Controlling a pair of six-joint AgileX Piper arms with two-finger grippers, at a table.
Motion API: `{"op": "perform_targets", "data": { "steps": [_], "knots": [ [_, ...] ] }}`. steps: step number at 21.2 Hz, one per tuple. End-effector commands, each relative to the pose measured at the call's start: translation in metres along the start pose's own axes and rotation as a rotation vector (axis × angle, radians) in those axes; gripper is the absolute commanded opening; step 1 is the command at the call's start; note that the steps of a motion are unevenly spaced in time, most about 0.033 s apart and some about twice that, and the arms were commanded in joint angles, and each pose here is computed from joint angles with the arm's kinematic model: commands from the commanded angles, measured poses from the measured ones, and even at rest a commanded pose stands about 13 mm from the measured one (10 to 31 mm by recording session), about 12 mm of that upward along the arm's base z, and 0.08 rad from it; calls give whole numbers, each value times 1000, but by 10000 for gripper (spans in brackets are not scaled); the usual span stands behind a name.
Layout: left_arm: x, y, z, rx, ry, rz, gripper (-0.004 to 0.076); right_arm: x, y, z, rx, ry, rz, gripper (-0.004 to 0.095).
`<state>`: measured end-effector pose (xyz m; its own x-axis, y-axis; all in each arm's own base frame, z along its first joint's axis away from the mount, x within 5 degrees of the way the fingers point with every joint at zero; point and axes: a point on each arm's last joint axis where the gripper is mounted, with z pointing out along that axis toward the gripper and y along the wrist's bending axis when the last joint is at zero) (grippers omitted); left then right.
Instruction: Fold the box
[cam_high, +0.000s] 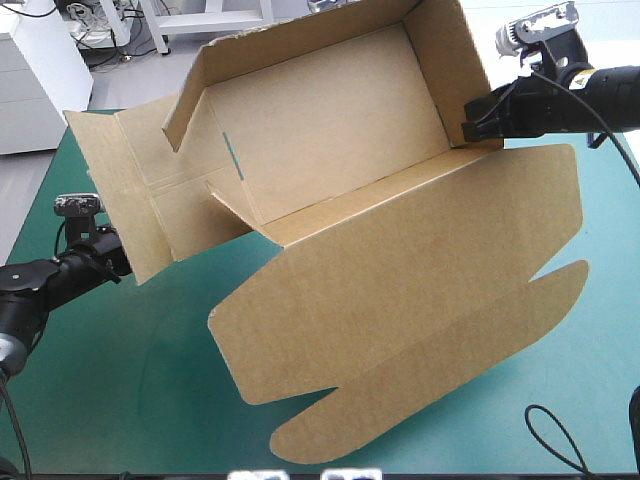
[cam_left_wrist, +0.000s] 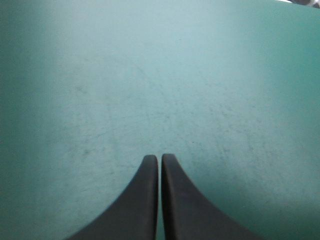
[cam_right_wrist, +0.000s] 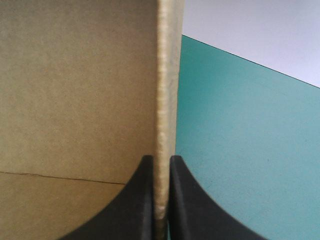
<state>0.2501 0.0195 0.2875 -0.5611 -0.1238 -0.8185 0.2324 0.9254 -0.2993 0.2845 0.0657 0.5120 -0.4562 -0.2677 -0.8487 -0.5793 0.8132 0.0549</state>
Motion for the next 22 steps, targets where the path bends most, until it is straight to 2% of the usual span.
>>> {"op": "perform_targets", "data": {
  "steps": [1, 6, 9, 12, 15, 22],
  "knots": [
    [-18, -14, -4, 157, -113, -36, 6, -8, 16, -26, -39, -78, -7, -17],
    [-25, -30, -7, 361, -177, -128, 6, 0, 18, -12, -75, -32, -11, -17],
    [-33, -43, -15, 536, -247, -194, -10, 6, 27, 8, -118, 3, -29, -17],
    [-45, -58, -22, 650, -234, -206, -10, 10, 27, 20, -113, 4, -21, -17],
    [-60, -76, -29, 680, -222, -150, -10, 12, 24, 25, -96, 6, -15, -15],
    [-79, -89, -42, 555, -183, -130, -10, 18, 23, 39, -67, -1, 1, -11]
  ]
}}
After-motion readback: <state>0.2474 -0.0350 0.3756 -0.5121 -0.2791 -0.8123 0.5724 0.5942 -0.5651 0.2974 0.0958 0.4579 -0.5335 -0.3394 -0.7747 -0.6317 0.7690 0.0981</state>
